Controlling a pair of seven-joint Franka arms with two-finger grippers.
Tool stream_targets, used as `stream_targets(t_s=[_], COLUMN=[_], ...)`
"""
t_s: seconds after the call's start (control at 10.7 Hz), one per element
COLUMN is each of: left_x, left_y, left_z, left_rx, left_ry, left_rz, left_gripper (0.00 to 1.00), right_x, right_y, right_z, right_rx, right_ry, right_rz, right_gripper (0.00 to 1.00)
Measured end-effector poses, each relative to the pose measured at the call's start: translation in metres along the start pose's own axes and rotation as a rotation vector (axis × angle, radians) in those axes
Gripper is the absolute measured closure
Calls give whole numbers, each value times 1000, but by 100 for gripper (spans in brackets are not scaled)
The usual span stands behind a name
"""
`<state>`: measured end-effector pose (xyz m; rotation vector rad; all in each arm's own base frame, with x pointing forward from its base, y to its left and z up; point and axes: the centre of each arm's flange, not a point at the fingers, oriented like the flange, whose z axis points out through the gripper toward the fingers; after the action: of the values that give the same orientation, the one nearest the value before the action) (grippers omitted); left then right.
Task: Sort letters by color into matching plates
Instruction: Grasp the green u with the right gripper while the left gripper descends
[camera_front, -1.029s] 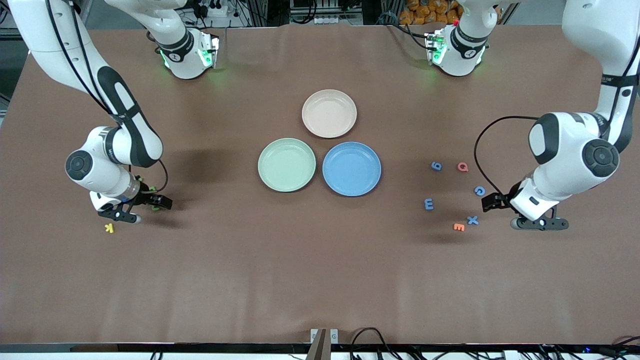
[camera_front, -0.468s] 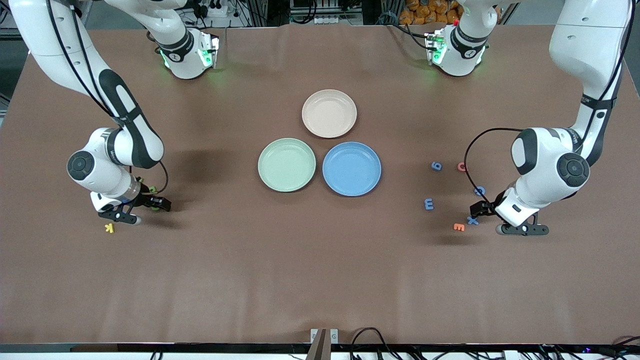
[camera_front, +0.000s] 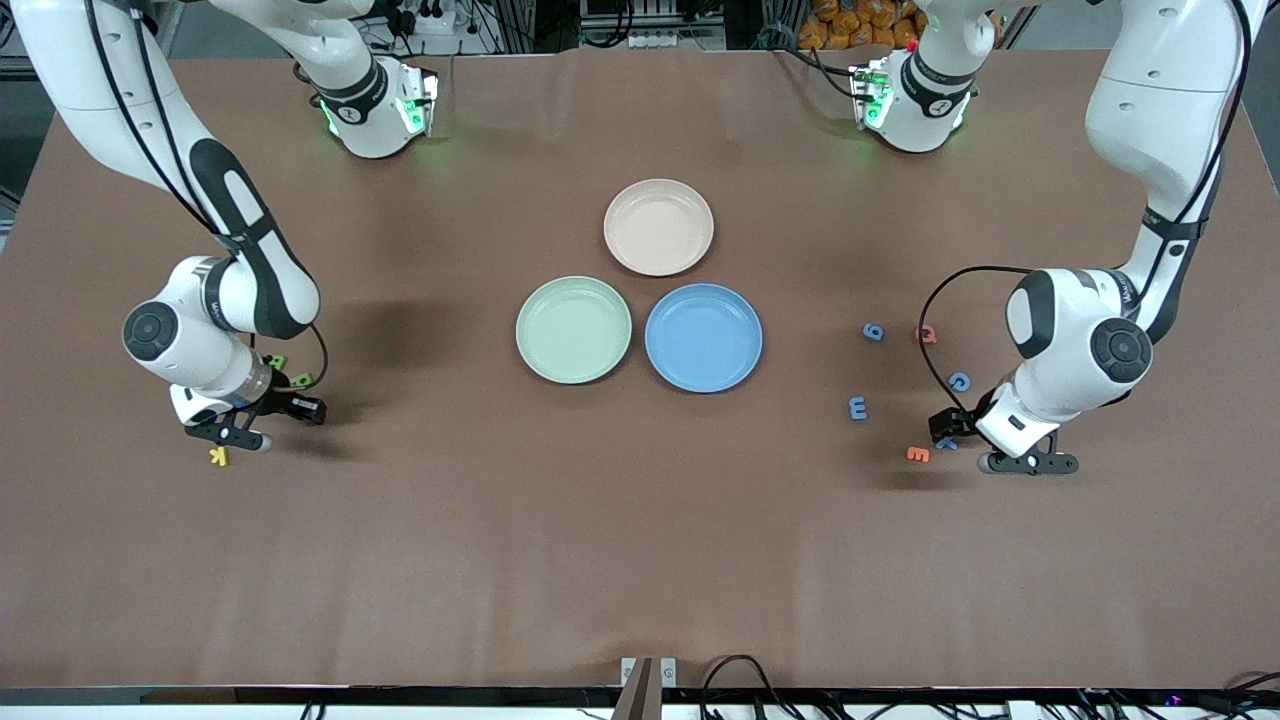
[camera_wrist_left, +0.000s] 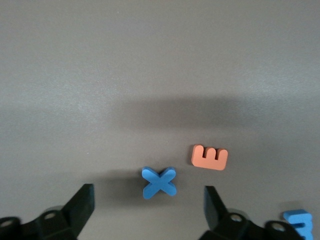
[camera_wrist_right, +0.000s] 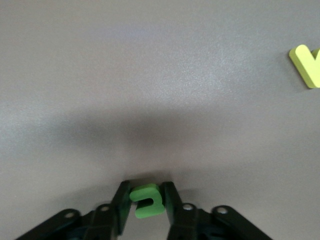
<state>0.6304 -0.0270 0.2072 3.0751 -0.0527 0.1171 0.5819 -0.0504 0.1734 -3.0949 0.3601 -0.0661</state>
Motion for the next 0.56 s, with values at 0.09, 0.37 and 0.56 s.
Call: stream_targets(t_s=[0.09, 0.37, 0.56], left_x=[-1, -2, -2], left_y=[0, -1, 0], left_z=[5, 15, 16], left_rx=[-1, -3, -3], left_ry=[0, 2, 2], left_rz=[-1, -2, -2], left_gripper=[5, 22, 22], right_x=[0, 1, 1], right_y=[0, 1, 1], right_z=[0, -2, -2], right_rx=[0, 1, 1], right_ry=[0, 2, 1], right_rz=[1, 2, 2], right_gripper=[66, 71, 71])
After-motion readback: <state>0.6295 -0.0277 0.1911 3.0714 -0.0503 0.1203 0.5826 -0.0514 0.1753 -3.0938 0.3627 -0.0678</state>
